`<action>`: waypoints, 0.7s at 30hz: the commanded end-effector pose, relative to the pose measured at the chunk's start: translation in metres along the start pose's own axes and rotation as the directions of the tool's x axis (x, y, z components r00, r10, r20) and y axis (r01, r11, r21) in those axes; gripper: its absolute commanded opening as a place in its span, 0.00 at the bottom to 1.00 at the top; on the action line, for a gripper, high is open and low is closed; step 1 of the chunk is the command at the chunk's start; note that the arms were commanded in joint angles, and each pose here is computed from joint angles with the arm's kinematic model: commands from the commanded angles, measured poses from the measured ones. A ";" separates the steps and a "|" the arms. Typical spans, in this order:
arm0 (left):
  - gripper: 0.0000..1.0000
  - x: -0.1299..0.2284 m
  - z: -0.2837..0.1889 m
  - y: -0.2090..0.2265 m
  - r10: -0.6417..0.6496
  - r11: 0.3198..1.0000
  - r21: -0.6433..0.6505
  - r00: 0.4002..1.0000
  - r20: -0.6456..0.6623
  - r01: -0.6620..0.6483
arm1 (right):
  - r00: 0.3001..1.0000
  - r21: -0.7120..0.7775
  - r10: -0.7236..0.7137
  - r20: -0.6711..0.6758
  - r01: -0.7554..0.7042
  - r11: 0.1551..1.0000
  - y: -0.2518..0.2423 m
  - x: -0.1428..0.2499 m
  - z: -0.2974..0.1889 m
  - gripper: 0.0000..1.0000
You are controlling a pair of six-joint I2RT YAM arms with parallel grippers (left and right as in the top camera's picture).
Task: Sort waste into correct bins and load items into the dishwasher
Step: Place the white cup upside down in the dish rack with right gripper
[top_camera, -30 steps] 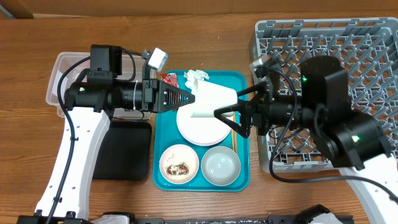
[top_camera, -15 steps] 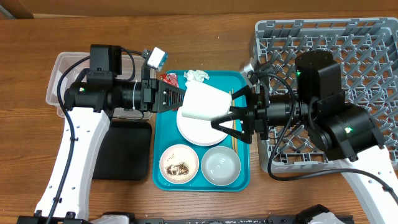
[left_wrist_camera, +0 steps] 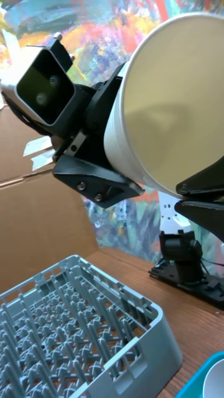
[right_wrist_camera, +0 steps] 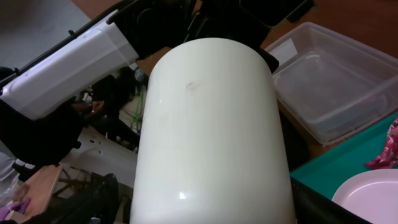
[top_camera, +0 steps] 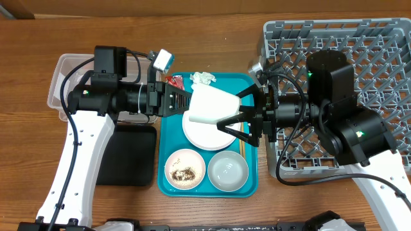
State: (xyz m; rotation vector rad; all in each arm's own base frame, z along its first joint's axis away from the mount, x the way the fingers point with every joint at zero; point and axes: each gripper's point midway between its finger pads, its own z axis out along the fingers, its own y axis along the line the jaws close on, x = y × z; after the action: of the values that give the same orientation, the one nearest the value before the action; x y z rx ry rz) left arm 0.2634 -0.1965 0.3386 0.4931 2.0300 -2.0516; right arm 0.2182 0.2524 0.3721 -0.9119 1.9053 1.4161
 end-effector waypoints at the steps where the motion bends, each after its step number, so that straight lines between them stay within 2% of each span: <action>1: 0.04 0.001 0.005 -0.008 0.043 0.999 0.024 0.999 -0.018 -0.042 | 0.999 0.001 -0.030 0.014 0.030 1.000 0.006 -0.007 -0.002 0.83; 3: 0.04 0.001 0.005 -0.008 0.043 0.999 0.025 0.999 -0.019 -0.042 | 1.000 0.001 -0.024 0.010 0.024 1.000 0.006 -0.006 -0.002 0.83; 10: 0.04 0.001 0.005 -0.008 0.047 0.999 0.025 0.999 -0.018 -0.046 | 1.000 0.000 -0.022 0.009 0.022 1.000 0.007 -0.005 -0.002 0.62; 11: 0.08 0.001 0.005 -0.008 0.047 0.999 0.025 0.999 -0.018 -0.046 | 1.000 0.001 -0.023 0.009 0.023 1.000 0.007 -0.005 -0.003 0.62; 13: 0.40 0.000 0.004 -0.008 0.047 0.999 0.022 0.999 -0.017 -0.047 | 0.999 0.009 -0.029 0.014 0.029 1.000 0.007 -0.006 -0.004 0.62; 14: 0.75 0.000 0.004 -0.006 0.046 0.999 0.009 0.999 -0.014 -0.046 | 0.999 0.033 -0.032 0.019 0.032 0.999 0.005 -0.006 -0.005 0.62; 15: 0.98 -0.001 0.004 -0.003 0.041 0.999 -0.006 0.999 -0.011 -0.041 | 0.999 0.069 -0.036 0.025 0.034 0.997 0.002 -0.007 -0.007 0.62; 18: 1.00 -0.004 0.001 0.008 0.041 0.997 -0.071 0.999 0.007 -0.040 | 0.999 0.251 -0.031 0.044 0.019 0.968 -0.017 -0.006 -0.019 0.63; 20: 1.00 -0.009 -0.004 0.021 0.039 0.989 -0.147 0.999 0.029 -0.034 | 0.997 0.415 0.013 0.075 -0.043 0.909 -0.035 -0.002 -0.037 0.63; 21: 1.00 -0.011 -0.007 0.028 0.035 0.982 -0.188 0.998 0.044 -0.026 | 0.993 0.513 0.046 0.109 -0.096 0.853 -0.044 0.002 -0.051 0.63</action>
State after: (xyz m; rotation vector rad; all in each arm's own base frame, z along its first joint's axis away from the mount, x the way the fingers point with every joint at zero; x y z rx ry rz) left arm 0.2704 -0.1980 0.3270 0.4758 2.0895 -1.9565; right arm 0.2307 0.2302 0.3508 -0.7350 2.0812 1.1792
